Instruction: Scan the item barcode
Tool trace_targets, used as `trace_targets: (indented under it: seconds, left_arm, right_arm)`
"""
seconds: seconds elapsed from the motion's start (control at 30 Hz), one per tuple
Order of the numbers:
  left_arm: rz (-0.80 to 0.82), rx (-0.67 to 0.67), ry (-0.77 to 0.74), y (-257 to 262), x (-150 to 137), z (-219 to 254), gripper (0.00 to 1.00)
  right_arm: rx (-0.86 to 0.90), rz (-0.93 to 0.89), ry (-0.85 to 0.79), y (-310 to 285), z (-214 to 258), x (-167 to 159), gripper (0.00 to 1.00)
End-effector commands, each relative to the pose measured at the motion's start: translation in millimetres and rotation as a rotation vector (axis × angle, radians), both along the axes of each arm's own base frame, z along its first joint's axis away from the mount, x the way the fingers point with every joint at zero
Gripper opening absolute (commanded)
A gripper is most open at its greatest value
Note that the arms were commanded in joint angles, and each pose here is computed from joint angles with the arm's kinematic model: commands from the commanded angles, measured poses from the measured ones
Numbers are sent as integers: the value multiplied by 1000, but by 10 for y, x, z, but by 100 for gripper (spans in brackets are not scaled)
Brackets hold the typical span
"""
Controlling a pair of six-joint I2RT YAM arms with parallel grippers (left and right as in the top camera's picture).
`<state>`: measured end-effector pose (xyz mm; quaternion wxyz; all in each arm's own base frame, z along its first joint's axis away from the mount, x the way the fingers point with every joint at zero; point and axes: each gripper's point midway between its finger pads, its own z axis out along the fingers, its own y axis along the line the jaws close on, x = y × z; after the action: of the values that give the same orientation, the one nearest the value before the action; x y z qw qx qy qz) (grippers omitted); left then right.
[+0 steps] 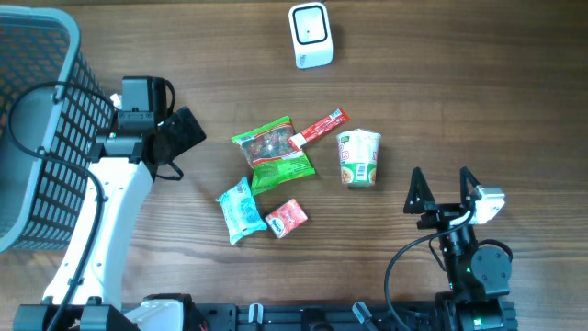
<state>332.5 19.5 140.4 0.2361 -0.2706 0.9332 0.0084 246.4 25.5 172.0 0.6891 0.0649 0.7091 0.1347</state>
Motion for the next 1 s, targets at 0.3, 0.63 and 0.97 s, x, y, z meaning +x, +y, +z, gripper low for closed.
trace_targets:
  seconds: [0.3, 0.63, 0.97]
  left_arm:
    - [14, 6, -20, 32, -7, 63, 100]
    - [14, 6, -20, 32, -7, 63, 100]
    - [14, 6, -20, 32, -7, 63, 100]
  right_arm:
    - [8, 3, -11, 3, 24, -3, 100]
    - [8, 3, -11, 3, 24, -3, 100]
    - [174, 87, 17, 150, 19, -26, 100]
